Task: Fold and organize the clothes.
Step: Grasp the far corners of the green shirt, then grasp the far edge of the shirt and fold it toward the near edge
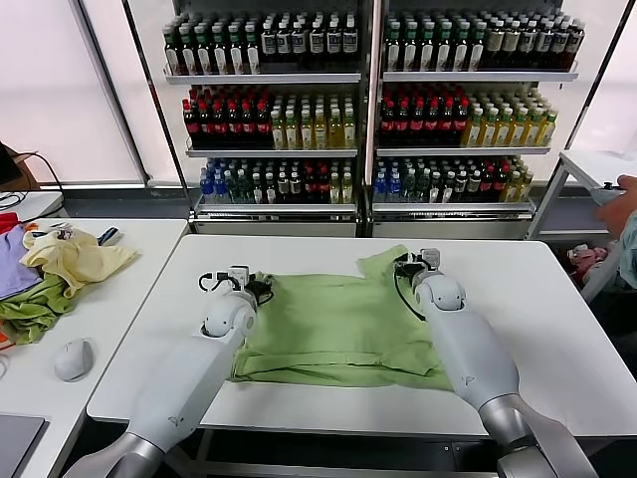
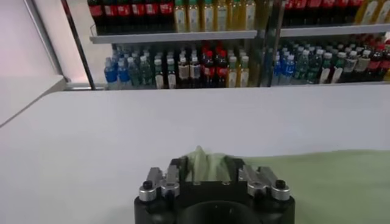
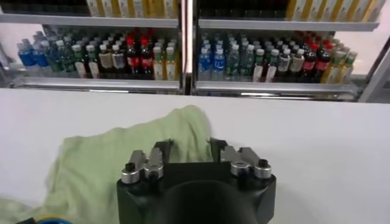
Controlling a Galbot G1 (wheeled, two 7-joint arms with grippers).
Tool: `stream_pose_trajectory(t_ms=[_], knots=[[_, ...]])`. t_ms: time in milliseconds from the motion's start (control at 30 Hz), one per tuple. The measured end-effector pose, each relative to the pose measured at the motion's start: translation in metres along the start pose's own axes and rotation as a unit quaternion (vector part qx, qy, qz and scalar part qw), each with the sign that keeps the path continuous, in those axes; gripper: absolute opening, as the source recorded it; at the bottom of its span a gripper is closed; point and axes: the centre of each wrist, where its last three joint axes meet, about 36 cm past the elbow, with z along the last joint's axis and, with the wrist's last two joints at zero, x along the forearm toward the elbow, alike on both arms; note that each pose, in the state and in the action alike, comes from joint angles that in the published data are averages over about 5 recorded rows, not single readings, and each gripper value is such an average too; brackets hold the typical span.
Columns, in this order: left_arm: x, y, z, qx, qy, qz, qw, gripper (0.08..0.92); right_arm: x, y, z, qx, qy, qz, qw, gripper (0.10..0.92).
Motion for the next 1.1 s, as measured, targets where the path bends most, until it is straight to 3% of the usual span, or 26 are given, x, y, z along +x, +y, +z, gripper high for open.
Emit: stream_pose_trajectory(t_ms=[233, 333, 667, 1100], knots=[[0.004, 0.003, 0.003, 0.015, 0.001, 0.015, 1.0, 0.144, 0.004, -0.005, 0.004, 0.0, -0.012, -0.008, 1.0, 0.149], [0.008, 0.005, 0.004, 0.021, -0.005, 0.021, 1.0, 0.107, 0.008, -0.006, 0.005, 0.0, -0.025, -0.011, 1.0, 0.117], [0.031, 0.011, 0.003, 0.044, -0.044, 0.044, 0.997, 0.104, 0.04, -0.01, -0.002, -0.003, -0.089, -0.027, 0.996, 0.116], [0.086, 0.026, 0.0, 0.058, -0.1, 0.073, 0.991, 0.104, 0.111, -0.019, 0.012, 0.005, -0.152, -0.046, 0.987, 0.116]])
